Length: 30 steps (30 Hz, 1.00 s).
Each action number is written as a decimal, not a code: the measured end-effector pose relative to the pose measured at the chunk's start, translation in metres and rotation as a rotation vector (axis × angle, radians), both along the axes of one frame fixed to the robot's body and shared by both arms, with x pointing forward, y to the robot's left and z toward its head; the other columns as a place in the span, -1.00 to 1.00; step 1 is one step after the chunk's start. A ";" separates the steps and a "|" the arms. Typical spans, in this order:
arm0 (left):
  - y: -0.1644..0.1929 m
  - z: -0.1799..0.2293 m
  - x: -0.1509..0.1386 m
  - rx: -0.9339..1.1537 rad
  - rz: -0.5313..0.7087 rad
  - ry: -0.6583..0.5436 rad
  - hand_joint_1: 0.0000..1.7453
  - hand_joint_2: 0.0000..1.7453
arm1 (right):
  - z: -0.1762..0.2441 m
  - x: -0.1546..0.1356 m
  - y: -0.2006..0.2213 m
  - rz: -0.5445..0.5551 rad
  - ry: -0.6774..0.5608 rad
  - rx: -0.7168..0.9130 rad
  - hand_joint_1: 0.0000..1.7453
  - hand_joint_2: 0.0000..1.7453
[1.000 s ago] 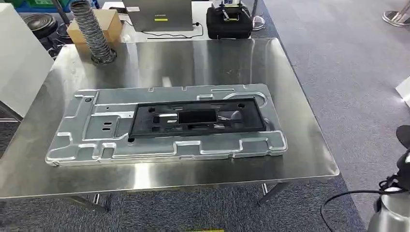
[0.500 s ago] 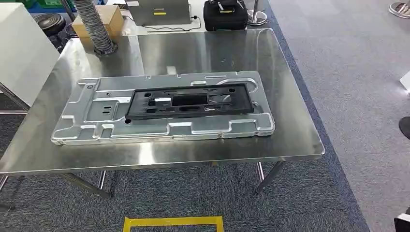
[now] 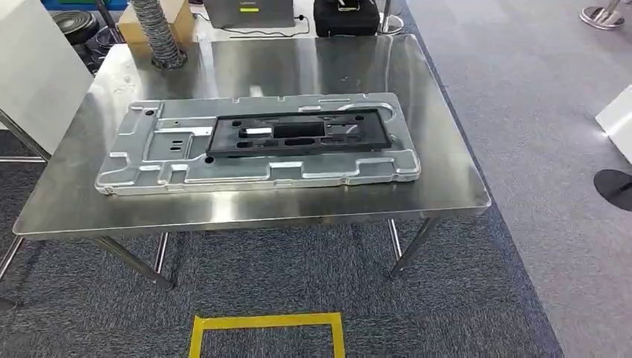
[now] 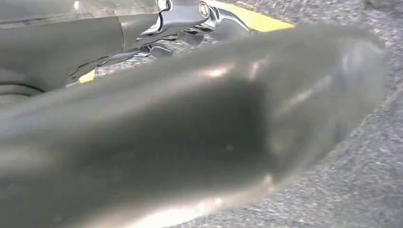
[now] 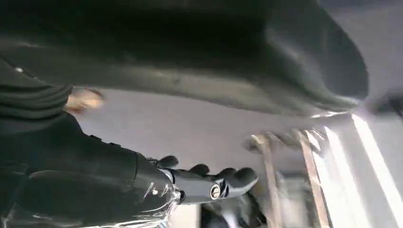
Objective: Take the parts from the cabinet and place them on the table.
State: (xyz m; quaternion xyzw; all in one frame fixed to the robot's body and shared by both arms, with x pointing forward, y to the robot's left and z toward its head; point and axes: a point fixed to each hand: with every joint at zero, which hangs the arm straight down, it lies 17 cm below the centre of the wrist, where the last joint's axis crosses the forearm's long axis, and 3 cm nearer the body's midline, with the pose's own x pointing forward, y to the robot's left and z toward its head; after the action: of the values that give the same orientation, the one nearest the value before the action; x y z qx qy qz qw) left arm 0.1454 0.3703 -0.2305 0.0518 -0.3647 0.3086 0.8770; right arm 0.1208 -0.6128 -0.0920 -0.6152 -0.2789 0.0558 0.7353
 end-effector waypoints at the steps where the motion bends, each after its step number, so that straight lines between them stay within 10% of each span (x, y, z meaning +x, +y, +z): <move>1: 0.000 0.000 0.001 0.000 -0.002 -0.001 -1.00 -1.00 | -0.015 0.000 0.009 -0.002 0.030 0.038 -1.00 -1.00; 15: -0.003 0.001 0.005 -0.008 -0.013 -0.005 -1.00 -1.00 | -0.103 -0.016 0.100 -0.004 0.175 0.334 -1.00 -1.00; 24: -0.014 0.001 0.012 -0.021 -0.071 -0.004 -1.00 -1.00 | -0.164 -0.051 0.189 0.002 0.549 0.617 -1.00 -1.00; 30: -0.019 0.000 0.017 -0.024 -0.105 0.001 -1.00 -1.00 | -0.173 -0.024 0.252 0.136 0.508 0.736 -1.00 -1.00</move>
State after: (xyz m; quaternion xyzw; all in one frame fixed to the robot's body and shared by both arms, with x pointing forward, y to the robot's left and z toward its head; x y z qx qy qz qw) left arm 0.1621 0.3516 -0.2301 0.0224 -0.3626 0.2662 0.8928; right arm 0.0966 -0.3603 -0.2652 -0.2601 -0.1307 0.1503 0.9448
